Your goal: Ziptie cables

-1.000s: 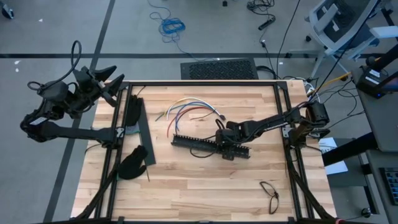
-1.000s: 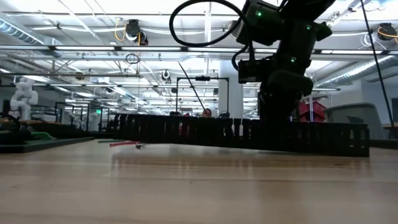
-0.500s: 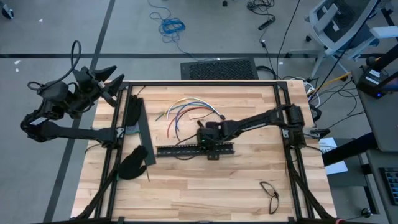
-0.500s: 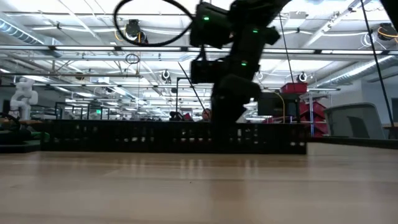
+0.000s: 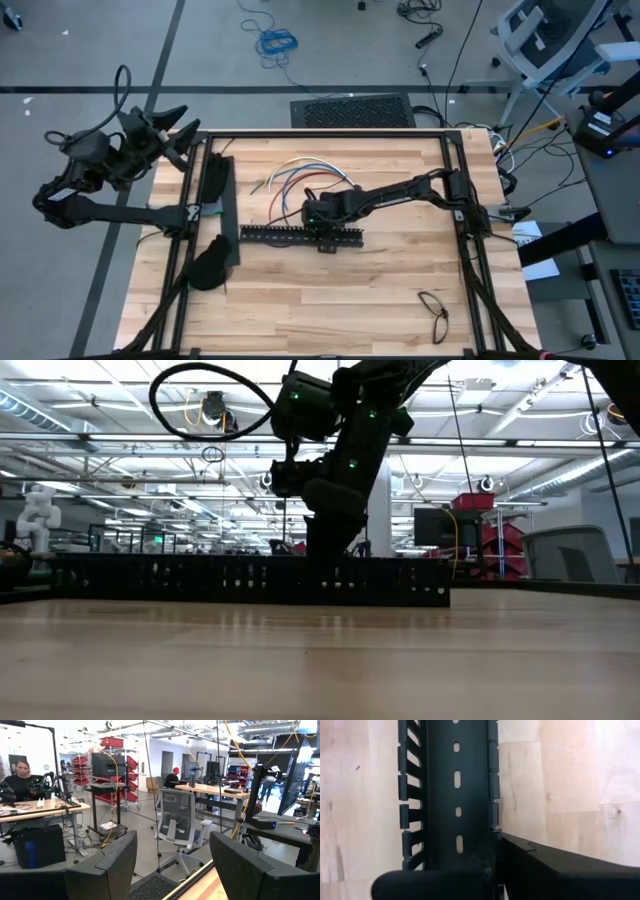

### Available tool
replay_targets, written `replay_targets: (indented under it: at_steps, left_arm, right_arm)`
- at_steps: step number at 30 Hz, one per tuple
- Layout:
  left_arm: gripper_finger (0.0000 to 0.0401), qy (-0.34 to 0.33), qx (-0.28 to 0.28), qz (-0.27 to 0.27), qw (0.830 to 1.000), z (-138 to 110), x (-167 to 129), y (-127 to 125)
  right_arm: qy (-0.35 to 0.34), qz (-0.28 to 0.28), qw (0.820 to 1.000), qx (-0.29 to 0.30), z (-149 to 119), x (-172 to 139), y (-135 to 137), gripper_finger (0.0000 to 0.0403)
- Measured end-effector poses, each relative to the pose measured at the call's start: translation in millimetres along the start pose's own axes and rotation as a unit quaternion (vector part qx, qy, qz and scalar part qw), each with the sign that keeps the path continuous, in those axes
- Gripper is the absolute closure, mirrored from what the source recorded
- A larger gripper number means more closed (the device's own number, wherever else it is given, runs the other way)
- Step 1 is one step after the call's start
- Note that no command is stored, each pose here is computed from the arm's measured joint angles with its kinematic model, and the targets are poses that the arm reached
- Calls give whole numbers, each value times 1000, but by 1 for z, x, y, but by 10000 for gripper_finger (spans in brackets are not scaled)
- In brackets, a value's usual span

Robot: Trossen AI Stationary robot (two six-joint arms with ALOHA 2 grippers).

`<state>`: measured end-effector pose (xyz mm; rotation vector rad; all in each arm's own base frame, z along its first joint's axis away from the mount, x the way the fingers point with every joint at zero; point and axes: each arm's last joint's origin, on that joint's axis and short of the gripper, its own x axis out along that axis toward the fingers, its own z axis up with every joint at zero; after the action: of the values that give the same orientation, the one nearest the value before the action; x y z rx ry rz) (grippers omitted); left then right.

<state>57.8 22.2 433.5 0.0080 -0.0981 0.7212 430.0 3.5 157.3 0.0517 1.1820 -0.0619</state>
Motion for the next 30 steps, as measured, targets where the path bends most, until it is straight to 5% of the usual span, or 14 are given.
replay_targets:
  at_steps: [7,20,30]
  left_arm:
    - [155,1,12,0,1000,0,0,0]
    - [155,0,25,0,1000,0,0,0]
    - [155,0,25,0,1000,0,0,0]
  right_arm:
    - [-1,3,1000,-4,0,0,6,387]
    - [12,6,1000,-5,-3,-3,11,254]
    - [21,0,1000,-21,-5,-44,2,189]
